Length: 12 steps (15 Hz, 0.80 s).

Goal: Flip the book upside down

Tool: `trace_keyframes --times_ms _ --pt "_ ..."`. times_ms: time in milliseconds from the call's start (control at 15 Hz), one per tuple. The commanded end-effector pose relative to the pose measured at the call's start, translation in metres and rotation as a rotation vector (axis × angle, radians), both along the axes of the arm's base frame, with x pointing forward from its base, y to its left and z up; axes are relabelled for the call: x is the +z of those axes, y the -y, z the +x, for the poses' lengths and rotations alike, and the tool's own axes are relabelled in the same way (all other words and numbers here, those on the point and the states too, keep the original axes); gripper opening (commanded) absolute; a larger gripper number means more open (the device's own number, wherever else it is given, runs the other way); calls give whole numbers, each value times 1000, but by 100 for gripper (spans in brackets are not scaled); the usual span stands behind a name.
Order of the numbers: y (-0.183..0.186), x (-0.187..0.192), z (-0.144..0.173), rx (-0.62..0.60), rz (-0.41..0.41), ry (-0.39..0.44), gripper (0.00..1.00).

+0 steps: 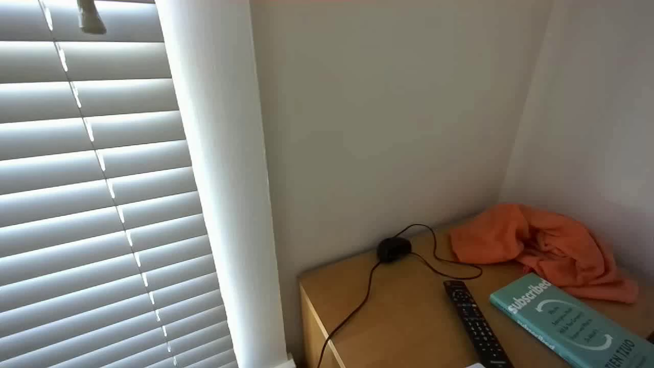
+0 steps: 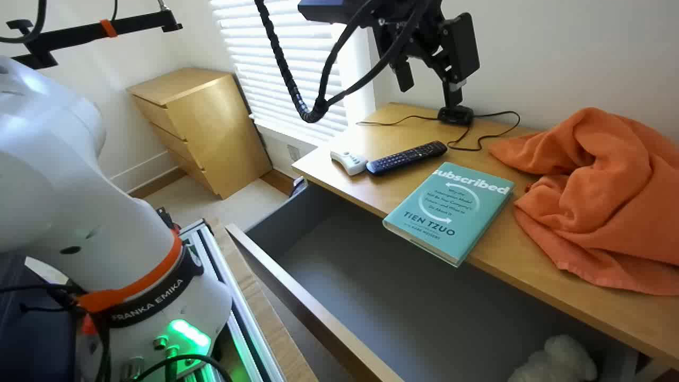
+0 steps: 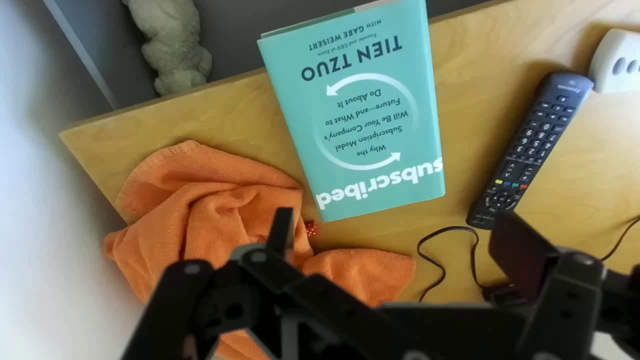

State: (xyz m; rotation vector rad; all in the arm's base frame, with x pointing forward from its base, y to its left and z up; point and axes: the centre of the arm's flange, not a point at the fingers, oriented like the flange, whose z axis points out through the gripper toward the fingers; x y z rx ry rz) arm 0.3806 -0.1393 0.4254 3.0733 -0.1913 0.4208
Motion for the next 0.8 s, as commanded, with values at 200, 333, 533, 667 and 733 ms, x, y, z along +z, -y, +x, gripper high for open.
trace_keyframes --times_ms 200,333,533,667,733 --pt "0 0 0 0 0 0 100" --pt "0 0 0 0 0 0 100" --pt "30 -35 2 -79 62 -56 100" --pt "49 -60 -2 -123 101 -117 100" --pt "60 -72 -4 -159 113 -141 100"
